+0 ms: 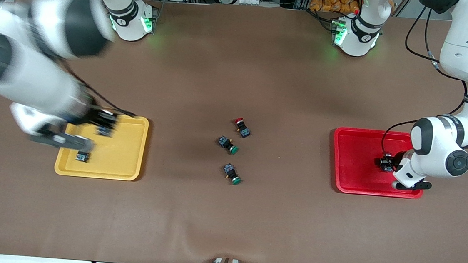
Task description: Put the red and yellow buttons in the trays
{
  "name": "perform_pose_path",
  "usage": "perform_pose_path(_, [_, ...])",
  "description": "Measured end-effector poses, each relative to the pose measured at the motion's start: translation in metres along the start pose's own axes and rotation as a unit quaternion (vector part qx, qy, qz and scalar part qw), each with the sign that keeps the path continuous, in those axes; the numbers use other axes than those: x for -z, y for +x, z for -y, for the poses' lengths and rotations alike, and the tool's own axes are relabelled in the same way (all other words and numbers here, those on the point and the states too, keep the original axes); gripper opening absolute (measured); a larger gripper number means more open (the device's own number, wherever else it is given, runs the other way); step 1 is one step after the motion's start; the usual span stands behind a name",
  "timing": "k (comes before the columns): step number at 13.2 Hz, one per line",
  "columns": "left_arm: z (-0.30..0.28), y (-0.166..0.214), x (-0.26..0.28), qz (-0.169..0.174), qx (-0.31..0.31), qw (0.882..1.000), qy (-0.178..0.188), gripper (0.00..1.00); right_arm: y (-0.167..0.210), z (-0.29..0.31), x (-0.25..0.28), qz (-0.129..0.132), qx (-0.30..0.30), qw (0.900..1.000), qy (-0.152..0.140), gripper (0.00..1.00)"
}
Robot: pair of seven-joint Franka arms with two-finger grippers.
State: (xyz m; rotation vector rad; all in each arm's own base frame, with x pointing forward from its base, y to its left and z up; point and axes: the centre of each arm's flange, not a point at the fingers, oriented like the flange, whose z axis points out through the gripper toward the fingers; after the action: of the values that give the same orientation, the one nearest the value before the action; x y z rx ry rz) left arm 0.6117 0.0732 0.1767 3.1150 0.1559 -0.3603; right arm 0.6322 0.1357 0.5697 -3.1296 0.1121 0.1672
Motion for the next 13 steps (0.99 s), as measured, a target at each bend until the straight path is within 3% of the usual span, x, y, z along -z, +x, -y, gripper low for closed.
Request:
perform_pose_path(4, [-0.006, 0.006, 0.012, -0.013, -0.004, 1.000, -0.001, 0.96, 0.008, -0.075, -0.046, 0.012, 0.023, 1.000, -0.001, 0.33])
perform_pose_path(5, [-0.010, 0.008, 0.021, -0.017, -0.005, 1.000, -0.002, 1.00, 0.015, -0.084, -0.075, 0.010, 0.025, 1.000, -0.001, 0.33])
perform_pose_path(9, [-0.060, 0.004, 0.070, 0.018, 0.024, 0.999, -0.013, 1.00, 0.029, -0.094, -0.221, -0.015, 0.041, 0.999, -0.012, 0.33])
perform_pose_path(13, [-0.153, -0.012, 0.110, 0.042, 0.083, 0.995, -0.024, 1.00, 0.037, -0.088, -0.328, 0.001, 0.067, 0.997, -0.033, 0.33])
